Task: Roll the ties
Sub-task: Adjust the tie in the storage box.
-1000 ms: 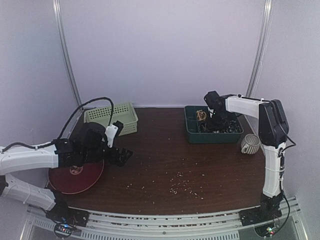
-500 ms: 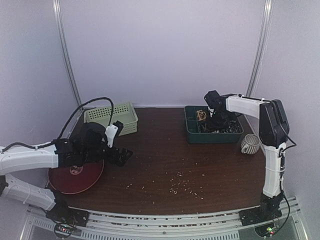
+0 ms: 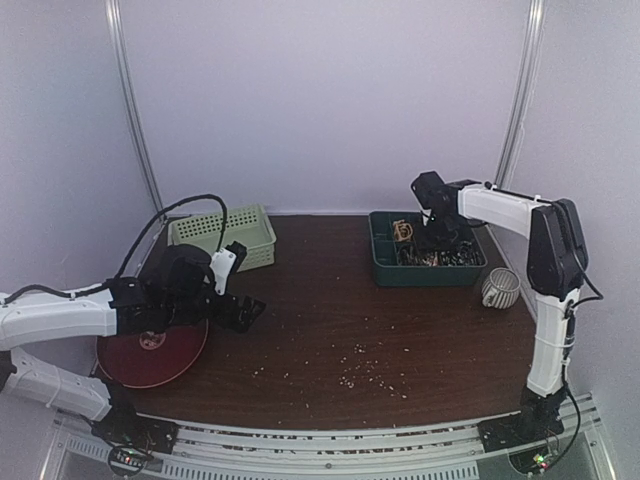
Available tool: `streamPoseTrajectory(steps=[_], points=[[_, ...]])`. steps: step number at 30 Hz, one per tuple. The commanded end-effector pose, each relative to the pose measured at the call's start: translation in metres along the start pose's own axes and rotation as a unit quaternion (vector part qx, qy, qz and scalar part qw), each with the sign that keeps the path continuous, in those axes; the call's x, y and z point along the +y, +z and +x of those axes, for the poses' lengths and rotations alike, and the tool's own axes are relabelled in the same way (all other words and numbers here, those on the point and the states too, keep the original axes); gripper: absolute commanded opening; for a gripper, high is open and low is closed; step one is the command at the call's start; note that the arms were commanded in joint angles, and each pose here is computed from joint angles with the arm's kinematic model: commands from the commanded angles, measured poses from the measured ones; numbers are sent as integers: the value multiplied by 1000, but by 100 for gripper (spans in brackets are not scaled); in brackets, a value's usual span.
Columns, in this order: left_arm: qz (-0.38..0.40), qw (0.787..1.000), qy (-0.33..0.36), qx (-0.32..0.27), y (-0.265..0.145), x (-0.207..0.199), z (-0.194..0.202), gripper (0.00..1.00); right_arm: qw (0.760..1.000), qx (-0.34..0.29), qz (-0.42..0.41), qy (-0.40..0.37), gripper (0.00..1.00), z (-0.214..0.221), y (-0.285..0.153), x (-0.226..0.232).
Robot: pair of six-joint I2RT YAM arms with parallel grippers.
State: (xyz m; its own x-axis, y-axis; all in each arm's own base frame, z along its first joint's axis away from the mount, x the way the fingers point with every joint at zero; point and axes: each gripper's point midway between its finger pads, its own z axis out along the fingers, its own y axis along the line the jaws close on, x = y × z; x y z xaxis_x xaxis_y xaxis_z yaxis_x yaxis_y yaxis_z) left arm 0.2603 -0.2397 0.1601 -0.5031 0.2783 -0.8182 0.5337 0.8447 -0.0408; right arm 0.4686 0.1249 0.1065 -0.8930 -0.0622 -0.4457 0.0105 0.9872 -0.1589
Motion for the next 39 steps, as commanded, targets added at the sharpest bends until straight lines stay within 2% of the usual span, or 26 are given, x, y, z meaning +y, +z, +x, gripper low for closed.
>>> streamPoseTrajectory(steps=[1, 8, 14, 18, 24, 33, 36, 39], points=[[-5, 1000, -2, -16, -1, 3, -8, 98, 999, -31, 11, 18, 41, -10, -20, -8], [-12, 1000, -6, -16, -4, 6, -8, 98, 998, -44, 28, 31, 22, -10, -6, -15], [-16, 1000, -11, -20, -10, 9, -10, 98, 999, -25, 35, 31, 15, 1, 16, -20], [-19, 999, -13, -23, -11, 10, -12, 98, 999, -18, 28, 32, 0, 8, 26, -19], [-20, 999, -15, -21, -10, 9, -13, 98, 999, -5, 35, 30, 0, 16, 34, -24], [-17, 999, -22, -22, -14, 9, -16, 98, 999, -8, 19, 33, 1, 13, 25, -23], [-18, 999, -29, -22, -16, 10, -16, 98, 999, -33, -5, 38, 8, 3, -2, -19], [-21, 999, -43, -22, -18, 11, -15, 98, 998, -56, -8, 38, 19, -2, -31, -18]])
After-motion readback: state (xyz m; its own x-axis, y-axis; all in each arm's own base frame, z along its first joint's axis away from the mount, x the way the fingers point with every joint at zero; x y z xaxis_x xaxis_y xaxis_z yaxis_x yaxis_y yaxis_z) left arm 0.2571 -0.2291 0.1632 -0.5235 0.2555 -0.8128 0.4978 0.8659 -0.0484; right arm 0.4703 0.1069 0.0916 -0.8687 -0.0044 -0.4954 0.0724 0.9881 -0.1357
